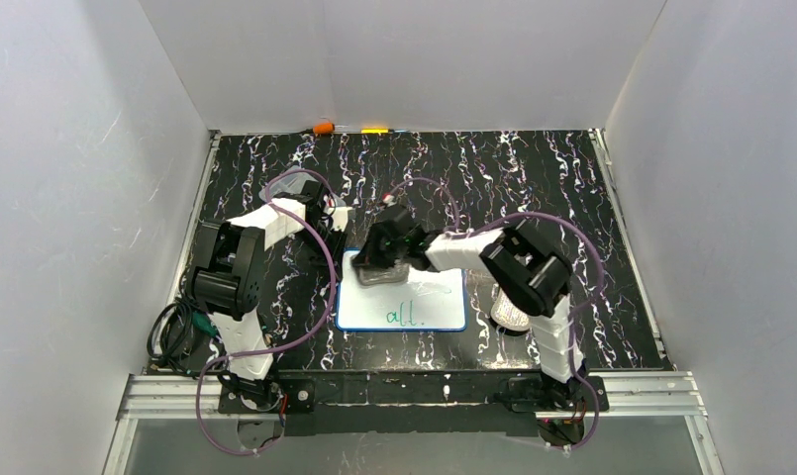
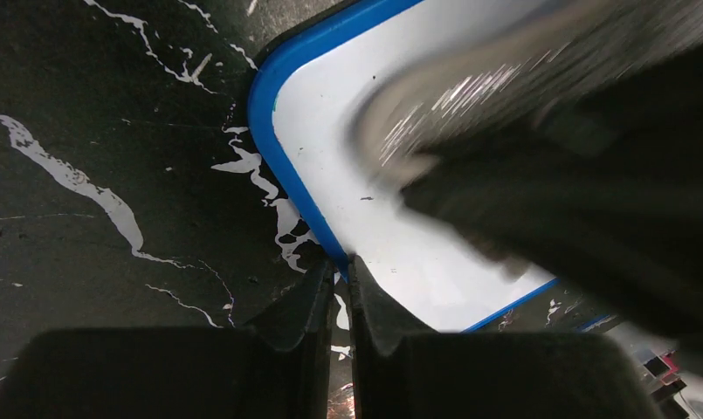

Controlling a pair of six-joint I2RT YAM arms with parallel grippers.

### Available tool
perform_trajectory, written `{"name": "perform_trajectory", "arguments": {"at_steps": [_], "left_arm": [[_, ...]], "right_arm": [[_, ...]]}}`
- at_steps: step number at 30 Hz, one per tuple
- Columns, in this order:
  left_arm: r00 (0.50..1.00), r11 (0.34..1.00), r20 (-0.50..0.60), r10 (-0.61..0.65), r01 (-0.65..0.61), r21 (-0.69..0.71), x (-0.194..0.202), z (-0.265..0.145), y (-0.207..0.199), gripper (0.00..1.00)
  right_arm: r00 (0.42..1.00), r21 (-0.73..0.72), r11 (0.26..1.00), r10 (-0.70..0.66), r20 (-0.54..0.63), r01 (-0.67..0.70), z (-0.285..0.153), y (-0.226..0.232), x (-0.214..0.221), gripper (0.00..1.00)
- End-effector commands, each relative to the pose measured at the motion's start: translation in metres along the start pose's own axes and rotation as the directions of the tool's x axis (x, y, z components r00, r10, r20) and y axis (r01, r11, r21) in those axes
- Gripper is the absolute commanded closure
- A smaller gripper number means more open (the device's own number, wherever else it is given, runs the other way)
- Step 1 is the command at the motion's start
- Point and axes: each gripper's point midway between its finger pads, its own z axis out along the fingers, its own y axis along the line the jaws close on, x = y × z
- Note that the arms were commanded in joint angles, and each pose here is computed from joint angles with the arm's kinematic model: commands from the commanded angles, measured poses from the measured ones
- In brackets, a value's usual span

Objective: Erase the whiteboard

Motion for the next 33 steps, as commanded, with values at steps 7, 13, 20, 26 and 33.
{"name": "perform_trajectory", "arguments": {"at_steps": [7,13,20,26,33], "left_arm": [[0.995,0.998,-0.103,0.005,-0.011,-0.056,0.024,0.020,0.017,1.00],[0.995,0.999,-0.095,-0.001,-0.004,-0.053,0.021,0.018,0.018,1.00],[0.995,0.999,-0.098,-0.008,0.004,-0.048,0.021,0.019,0.017,1.00],[0.995,0.999,-0.096,-0.007,0.002,-0.051,0.020,0.019,0.018,1.00],[0.995,0.999,-0.095,-0.013,0.009,-0.047,0.021,0.018,0.018,1.00]], "right_arm": [[1.000,0.197,0.980,0.016,-0.011,-0.013,-0.069,-0.088,0.008,0.99],[0.994,0.362,0.930,0.028,0.107,-0.065,-0.162,-0.168,-0.017,0.99],[0.995,0.320,0.944,0.053,0.086,-0.078,-0.151,-0.164,-0.016,0.99],[0.992,0.310,0.949,0.021,0.124,-0.059,-0.154,-0.147,-0.030,0.99],[0.984,0.240,0.969,0.006,0.179,-0.050,-0.174,-0.113,-0.041,0.99]]}}
